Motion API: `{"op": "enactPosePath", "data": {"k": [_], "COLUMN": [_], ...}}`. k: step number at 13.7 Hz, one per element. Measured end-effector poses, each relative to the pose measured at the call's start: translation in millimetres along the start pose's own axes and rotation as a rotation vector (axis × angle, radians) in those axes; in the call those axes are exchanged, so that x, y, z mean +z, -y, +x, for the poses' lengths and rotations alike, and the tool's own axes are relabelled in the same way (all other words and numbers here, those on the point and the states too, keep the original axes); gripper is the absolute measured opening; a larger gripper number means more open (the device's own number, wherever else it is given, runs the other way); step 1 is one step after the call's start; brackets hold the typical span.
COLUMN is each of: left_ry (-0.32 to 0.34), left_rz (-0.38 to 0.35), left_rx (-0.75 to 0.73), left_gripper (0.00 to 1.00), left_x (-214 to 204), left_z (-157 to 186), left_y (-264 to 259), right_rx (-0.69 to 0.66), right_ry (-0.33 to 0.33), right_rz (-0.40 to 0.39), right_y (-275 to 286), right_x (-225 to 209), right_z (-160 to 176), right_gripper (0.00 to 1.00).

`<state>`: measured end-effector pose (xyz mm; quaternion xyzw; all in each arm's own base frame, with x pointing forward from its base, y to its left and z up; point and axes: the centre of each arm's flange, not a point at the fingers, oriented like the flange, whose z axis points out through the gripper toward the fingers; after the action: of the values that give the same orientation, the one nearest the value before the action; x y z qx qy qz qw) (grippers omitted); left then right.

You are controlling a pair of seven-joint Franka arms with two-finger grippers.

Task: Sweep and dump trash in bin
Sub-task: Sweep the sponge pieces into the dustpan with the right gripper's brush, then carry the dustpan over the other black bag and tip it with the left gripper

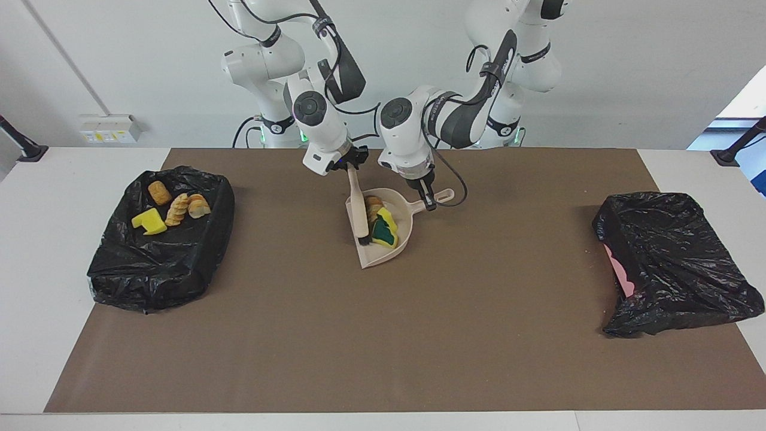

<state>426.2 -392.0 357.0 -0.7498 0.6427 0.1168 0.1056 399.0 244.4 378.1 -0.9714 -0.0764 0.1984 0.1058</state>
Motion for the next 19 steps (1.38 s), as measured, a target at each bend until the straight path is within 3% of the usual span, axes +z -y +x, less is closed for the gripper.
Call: {"op": "enactPosePath", "data": {"k": [2,5,10,15,19], "left_ry": [0.004,-0.019,-0.067,-0.136,-0.138], "left_rz": [-0.005,-0.001,0.025,0.086,0.075], "left_rx": [-0.006,-0.038,-0.031,-0.003,-0.133], "left_gripper": [0.33,0.33,0.33,0.33,0.33], "left_x": [8.6,11.4,-11.1,-56.2,-70.0], "left_z": [-3.5,-15.8,-52.5,-131.0,-244.1], "left_y": [1.9,18.4,47.2,87.8,128.6], "right_rx": [-0.005,0.103,0.183,0.163,0.183], "right_ry": [0.015,-0.021,-0.06,-0.061,-0.088], "right_rz": [-0.033,-0.143,-0.203,-0.218,-0.222], "right_y": [-2.3,-3.9,47.1,72.9,100.5], "right_x": [-21.3,-38.1,-29.9,-17.8,14.3], "right_z": [-5.4,-19.4,-48.8,-72.2,-86.8], "right_gripper": [0.26,0.26,0.26,0.26,0.26]}}
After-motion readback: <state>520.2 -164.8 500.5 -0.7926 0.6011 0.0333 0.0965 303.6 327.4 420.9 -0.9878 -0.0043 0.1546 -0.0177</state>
